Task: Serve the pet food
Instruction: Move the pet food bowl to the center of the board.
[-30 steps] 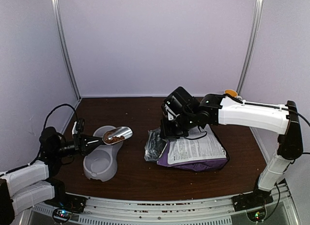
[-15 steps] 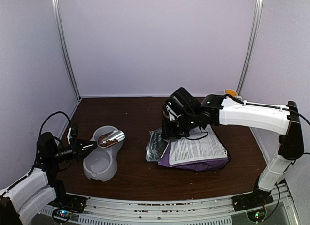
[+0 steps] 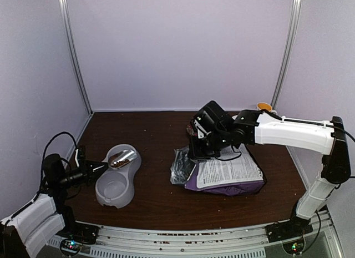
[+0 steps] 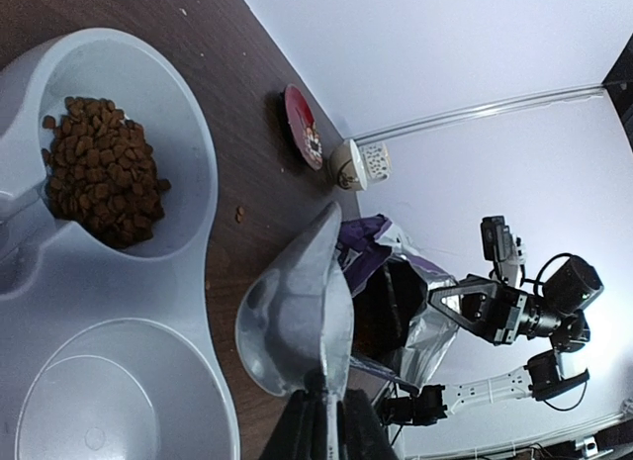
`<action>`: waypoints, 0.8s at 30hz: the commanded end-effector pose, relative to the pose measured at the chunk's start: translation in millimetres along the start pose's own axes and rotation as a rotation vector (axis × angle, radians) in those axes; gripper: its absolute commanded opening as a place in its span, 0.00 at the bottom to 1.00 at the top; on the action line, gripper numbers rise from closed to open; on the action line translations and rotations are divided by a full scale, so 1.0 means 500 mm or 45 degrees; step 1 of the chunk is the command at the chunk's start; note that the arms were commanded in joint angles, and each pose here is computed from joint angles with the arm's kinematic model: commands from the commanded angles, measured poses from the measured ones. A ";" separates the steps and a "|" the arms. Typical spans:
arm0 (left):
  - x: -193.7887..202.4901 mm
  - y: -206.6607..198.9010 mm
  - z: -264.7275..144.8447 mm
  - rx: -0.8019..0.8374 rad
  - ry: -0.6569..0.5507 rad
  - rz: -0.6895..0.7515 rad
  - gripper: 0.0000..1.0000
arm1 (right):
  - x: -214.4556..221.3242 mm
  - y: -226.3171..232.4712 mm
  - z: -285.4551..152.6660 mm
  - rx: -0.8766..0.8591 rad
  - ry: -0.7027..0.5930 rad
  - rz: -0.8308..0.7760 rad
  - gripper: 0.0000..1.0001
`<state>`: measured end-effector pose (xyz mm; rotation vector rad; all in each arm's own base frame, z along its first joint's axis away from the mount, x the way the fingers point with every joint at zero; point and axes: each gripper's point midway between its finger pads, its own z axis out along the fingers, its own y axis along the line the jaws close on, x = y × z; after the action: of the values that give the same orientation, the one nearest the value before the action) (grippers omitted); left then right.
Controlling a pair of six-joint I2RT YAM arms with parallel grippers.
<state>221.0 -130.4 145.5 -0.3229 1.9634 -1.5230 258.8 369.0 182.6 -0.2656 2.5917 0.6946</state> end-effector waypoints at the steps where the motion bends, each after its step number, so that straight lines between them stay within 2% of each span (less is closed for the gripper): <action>1: -0.017 0.018 -0.002 -0.037 -0.063 0.041 0.00 | -0.006 -0.029 -0.015 0.035 -0.024 0.009 0.00; 24: -0.073 0.073 -0.004 -0.209 -0.137 0.036 0.00 | -0.004 -0.059 -0.013 0.042 -0.021 0.020 0.00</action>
<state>245.5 -102.9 110.8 -0.5003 2.0346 -1.3491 263.1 357.3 176.9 -0.2572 2.5886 0.7064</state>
